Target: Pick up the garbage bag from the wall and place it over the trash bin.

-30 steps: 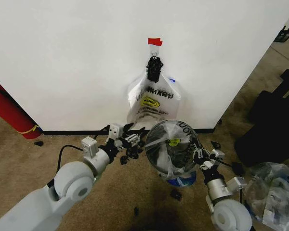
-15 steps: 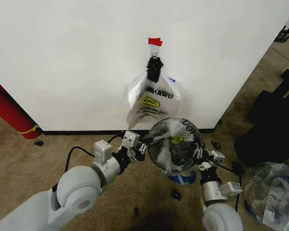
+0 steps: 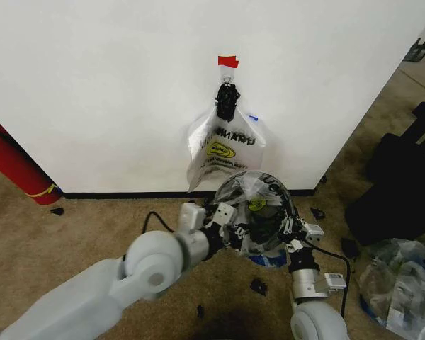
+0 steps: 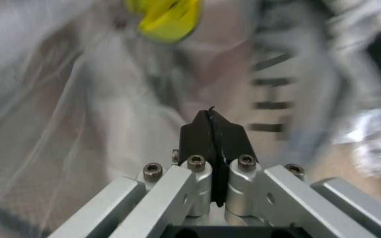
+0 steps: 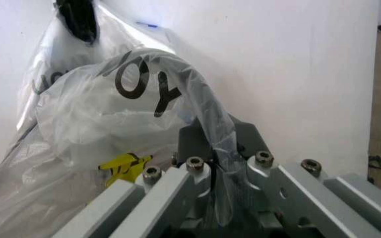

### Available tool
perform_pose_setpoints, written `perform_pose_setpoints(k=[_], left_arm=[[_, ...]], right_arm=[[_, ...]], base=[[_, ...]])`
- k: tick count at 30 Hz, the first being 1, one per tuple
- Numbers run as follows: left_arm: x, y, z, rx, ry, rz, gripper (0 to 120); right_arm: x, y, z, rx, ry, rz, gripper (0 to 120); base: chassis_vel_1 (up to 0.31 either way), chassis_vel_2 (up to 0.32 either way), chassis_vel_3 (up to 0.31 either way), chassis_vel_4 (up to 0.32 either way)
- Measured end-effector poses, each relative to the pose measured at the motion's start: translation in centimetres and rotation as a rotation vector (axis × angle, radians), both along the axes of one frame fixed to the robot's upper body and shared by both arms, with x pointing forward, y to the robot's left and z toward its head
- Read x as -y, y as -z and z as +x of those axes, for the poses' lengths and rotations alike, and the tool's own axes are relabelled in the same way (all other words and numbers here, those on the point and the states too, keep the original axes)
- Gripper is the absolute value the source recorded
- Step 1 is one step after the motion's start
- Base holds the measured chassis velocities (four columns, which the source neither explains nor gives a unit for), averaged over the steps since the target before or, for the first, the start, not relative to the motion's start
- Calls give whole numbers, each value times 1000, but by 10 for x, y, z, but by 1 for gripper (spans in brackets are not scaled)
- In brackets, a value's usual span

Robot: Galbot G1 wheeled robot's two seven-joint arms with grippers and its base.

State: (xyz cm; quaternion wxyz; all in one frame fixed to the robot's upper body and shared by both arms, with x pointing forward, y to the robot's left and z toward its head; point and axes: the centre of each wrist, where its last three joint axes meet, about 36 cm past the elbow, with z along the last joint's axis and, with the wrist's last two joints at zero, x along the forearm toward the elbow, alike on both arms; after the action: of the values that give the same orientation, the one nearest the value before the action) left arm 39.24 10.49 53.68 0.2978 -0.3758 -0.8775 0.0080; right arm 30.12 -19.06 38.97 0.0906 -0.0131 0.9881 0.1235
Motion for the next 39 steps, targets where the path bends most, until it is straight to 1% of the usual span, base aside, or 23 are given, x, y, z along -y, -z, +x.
perform_pose_setpoints(k=[1, 3, 4, 6, 11, 16, 31, 39], left_arm=[[5, 6, 6, -5, -8, 20, 0], [7, 8, 9, -6, -13, 29, 0], [13, 15, 19, -6, -31, 52, 0], [18, 19, 27, -5, -49, 70, 0], [27, 21, 37, -3, -56, 80, 0], [46, 22, 50, -1, -42, 88, 0], [72, 36, 71, -22, -41, 129, 0], [77, 42, 80, -33, -57, 142, 0]], right_arm=[[0, 0, 0, 1, -1, 1, 1], [0, 0, 0, 1, -1, 1, 1], [0, 1, 1, 5, -7, -1, 1], [1, 1, 1, 8, -13, -6, 1], [2, 2, 1, 10, -23, -12, 1], [1, 4, 3, 12, -24, -13, 1], [1, 2, 2, 19, -39, -16, 1], [0, 1, 0, 22, -49, -17, 1]], base=[[0, 0, 0, 0], [0, 0, 0, 0], [0, 0, 0, 0], [0, 0, 0, 0], [0, 0, 0, 0], [0, 0, 0, 0], [0, 0, 0, 0], [0, 0, 0, 0]])
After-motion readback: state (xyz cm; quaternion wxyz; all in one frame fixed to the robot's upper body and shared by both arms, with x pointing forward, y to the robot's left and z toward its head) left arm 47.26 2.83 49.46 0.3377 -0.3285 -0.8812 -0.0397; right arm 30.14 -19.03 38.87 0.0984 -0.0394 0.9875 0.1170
